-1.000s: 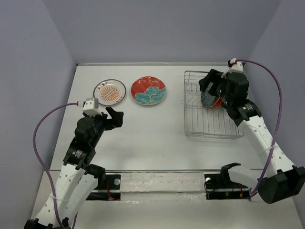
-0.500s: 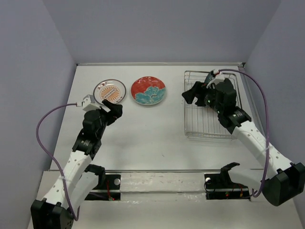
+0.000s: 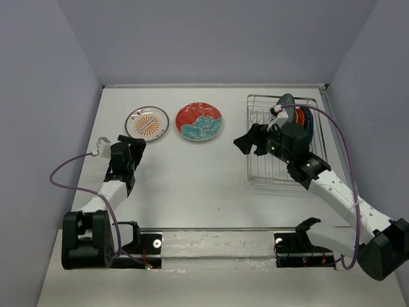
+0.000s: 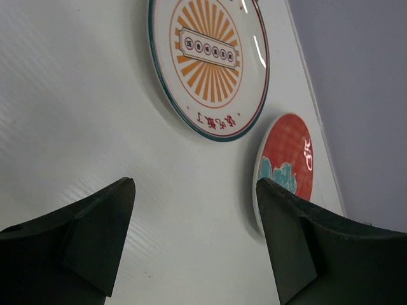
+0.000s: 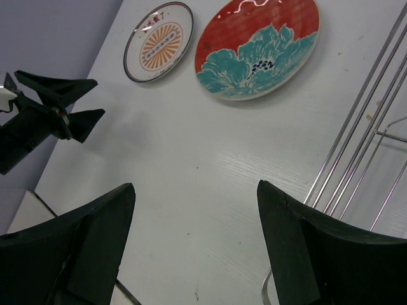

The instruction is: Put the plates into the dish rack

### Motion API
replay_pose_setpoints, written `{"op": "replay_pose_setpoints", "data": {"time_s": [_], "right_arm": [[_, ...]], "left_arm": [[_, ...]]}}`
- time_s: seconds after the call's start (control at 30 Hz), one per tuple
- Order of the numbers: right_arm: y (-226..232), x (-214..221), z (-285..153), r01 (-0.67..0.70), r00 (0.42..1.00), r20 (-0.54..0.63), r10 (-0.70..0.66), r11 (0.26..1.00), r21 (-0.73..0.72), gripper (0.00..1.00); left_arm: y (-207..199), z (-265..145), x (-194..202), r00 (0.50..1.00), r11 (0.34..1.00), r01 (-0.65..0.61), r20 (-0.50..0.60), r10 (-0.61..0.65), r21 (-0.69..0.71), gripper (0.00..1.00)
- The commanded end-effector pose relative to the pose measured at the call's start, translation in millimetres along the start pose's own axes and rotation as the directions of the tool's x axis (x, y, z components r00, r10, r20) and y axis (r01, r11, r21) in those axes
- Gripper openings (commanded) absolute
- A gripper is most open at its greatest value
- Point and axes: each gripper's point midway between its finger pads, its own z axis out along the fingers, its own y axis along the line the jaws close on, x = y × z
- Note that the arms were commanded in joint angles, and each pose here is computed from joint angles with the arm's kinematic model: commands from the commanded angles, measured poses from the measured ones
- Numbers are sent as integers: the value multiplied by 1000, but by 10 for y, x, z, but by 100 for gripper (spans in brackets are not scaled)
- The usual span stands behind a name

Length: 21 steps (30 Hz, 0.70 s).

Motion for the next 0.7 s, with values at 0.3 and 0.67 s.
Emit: {"op": "replay_pose_setpoints", "data": {"time_s": [0.3,0.67], "right_arm": [[249,-99,41,8,998,55,-2,994,-105,82],[301,-23,24,2,999,38,3,993,-120,81]], "left_arm": [[10,652,-453,984,987,156,88,-153,-34,83],[238,1104,-313,989,981,144,37,-141,-127,69]]}}
